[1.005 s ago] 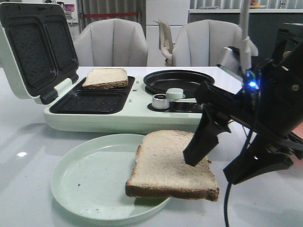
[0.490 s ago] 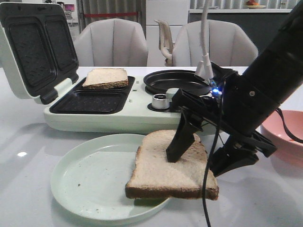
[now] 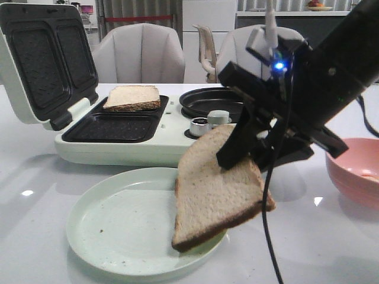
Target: Make breakfast with bread and shrimp
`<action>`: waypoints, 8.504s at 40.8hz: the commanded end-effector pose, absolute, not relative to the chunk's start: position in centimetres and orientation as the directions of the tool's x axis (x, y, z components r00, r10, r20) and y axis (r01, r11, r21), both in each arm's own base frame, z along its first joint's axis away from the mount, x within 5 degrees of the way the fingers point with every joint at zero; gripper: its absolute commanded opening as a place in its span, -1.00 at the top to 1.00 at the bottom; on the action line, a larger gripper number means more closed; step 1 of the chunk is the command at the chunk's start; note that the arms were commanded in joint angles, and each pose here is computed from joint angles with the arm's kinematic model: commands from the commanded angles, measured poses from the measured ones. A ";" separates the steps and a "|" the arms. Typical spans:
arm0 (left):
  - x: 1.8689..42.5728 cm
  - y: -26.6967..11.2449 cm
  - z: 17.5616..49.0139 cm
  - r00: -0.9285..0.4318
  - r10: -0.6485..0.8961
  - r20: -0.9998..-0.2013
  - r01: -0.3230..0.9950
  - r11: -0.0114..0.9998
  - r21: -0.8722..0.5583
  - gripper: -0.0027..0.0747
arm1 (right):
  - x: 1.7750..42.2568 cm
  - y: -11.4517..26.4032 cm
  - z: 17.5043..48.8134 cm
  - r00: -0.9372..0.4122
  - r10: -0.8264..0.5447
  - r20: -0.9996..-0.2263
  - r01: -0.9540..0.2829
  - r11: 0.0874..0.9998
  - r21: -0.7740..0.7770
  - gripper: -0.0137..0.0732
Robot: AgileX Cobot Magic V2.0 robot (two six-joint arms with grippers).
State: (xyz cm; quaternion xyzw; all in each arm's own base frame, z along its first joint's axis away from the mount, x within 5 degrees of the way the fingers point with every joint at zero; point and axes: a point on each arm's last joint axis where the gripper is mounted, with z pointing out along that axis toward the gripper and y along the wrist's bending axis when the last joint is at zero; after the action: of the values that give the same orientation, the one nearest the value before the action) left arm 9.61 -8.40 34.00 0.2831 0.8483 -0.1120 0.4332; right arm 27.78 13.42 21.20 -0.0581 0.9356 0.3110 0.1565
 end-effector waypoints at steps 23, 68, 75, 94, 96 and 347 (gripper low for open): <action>9.7 -8.7 35.5 -0.385 0.343 -0.857 0.596 0.801 0.053 0.13 | 34.1 20.4 33.3 -0.698 0.138 -0.703 -0.506 0.600 0.620 0.56; 9.7 -8.7 35.4 -0.391 0.345 -0.853 0.595 0.802 0.051 0.13 | 40.9 20.8 32.2 -0.617 -0.173 -0.768 -0.614 0.716 0.333 -0.63; 9.7 -8.7 35.4 -0.391 0.345 -0.853 0.595 0.802 0.051 0.13 | 37.5 17.6 37.1 -0.600 -0.273 -0.752 -0.556 0.818 0.147 -0.63; 9.7 -8.7 35.4 -0.391 0.345 -0.853 0.595 0.802 0.051 0.13 | 24.6 10.2 39.9 -0.588 -0.302 -0.750 -0.434 0.901 -0.022 -0.63; 9.7 -8.7 35.4 -0.391 0.345 -0.853 0.595 0.802 0.051 0.13 | 23.3 9.7 39.4 -0.597 -0.296 -0.745 -0.425 0.905 -0.020 -0.63; 13.8 -6.1 34.2 -0.579 0.234 -0.781 0.422 0.906 -0.042 0.65 | 34.0 -4.1 23.6 -0.843 0.052 -0.535 0.089 0.995 -0.045 0.59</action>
State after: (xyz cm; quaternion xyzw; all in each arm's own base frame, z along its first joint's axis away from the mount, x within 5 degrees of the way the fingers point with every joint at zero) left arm 13.42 -5.89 32.81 0.1951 0.9009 -0.1008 0.3744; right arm 32.91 -4.21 19.87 0.0548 0.9741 -0.0221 0.2183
